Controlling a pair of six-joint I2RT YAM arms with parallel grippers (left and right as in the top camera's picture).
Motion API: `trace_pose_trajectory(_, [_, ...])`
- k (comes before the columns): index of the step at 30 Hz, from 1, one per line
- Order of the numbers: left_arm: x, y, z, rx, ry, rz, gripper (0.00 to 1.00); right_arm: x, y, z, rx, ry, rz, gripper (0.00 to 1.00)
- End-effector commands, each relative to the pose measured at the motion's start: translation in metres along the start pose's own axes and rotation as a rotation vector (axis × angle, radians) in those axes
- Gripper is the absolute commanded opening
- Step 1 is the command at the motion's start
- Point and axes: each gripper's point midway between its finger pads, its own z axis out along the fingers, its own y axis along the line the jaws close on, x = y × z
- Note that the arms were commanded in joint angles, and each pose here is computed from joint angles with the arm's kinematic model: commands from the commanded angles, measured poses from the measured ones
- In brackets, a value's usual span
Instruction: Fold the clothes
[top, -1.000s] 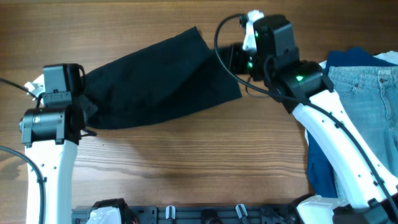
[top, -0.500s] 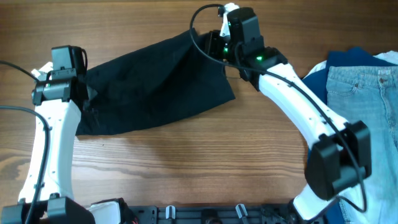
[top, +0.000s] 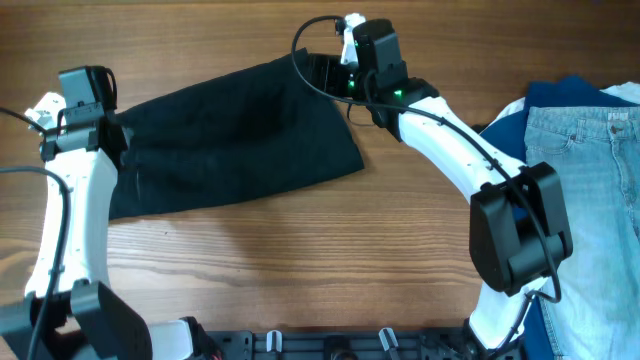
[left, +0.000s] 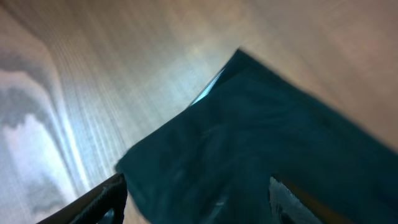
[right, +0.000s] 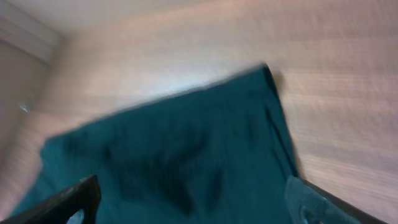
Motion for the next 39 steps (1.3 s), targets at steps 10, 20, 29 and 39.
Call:
trace_pose_trajectory(10, [0.059,-0.025,0.017,0.227,0.334,0.247,0.59,0.052,-0.088,-0.017,0.211,0.265,-0.059,0.85])
trace_pose_trajectory(20, [0.113,-0.011,0.059,0.104,0.542,0.334,0.32,0.128,-0.058,0.012,-0.040,0.518,0.022,0.78])
trace_pose_trajectory(29, [0.112,-0.012,0.058,0.107,0.539,0.333,0.31,0.144,-0.062,0.015,0.176,0.529,0.126,0.10])
trace_pose_trajectory(39, [0.113,-0.010,0.057,0.101,0.547,0.337,0.30,0.162,-0.072,-0.097,0.539,0.678,0.214,0.29])
